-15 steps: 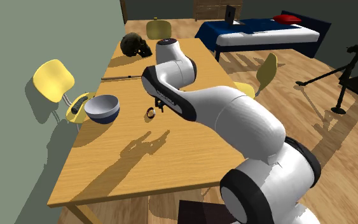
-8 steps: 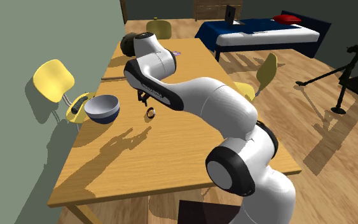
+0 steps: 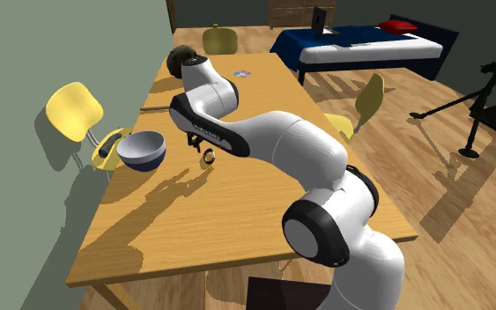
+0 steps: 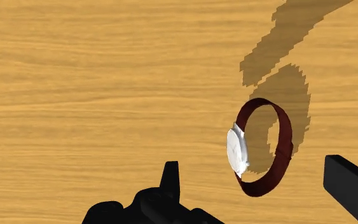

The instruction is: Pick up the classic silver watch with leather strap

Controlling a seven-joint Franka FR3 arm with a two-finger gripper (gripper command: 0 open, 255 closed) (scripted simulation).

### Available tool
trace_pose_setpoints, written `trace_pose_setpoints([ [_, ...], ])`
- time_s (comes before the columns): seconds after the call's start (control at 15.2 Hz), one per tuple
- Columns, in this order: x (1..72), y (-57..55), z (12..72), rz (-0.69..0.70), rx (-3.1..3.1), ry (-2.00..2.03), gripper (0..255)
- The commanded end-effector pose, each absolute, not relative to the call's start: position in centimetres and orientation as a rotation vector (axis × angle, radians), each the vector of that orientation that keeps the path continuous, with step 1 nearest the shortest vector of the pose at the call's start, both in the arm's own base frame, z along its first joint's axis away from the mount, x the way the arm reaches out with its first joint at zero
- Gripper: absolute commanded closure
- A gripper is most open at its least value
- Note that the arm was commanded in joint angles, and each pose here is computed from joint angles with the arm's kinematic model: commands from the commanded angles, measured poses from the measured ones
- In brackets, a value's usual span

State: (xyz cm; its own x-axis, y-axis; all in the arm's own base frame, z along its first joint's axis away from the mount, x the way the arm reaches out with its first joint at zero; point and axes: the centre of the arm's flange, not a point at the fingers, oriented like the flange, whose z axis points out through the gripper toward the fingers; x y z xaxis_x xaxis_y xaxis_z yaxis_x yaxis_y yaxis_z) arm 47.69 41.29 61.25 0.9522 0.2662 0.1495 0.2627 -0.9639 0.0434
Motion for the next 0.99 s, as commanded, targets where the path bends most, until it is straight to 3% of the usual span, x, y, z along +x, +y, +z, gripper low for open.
trace_pose_setpoints([
  [0.0, 47.7, 41.3, 60.6, 0.241, 3.082, 0.417, 0],
  [0.07, 47.7, 41.3, 60.6, 0.241, 3.082, 0.417, 0],
  [0.13, 47.7, 41.3, 60.7, 0.241, 3.082, 0.417, 255],
  [0.92, 47.7, 41.3, 62.2, 0.241, 3.082, 0.417, 255],
])
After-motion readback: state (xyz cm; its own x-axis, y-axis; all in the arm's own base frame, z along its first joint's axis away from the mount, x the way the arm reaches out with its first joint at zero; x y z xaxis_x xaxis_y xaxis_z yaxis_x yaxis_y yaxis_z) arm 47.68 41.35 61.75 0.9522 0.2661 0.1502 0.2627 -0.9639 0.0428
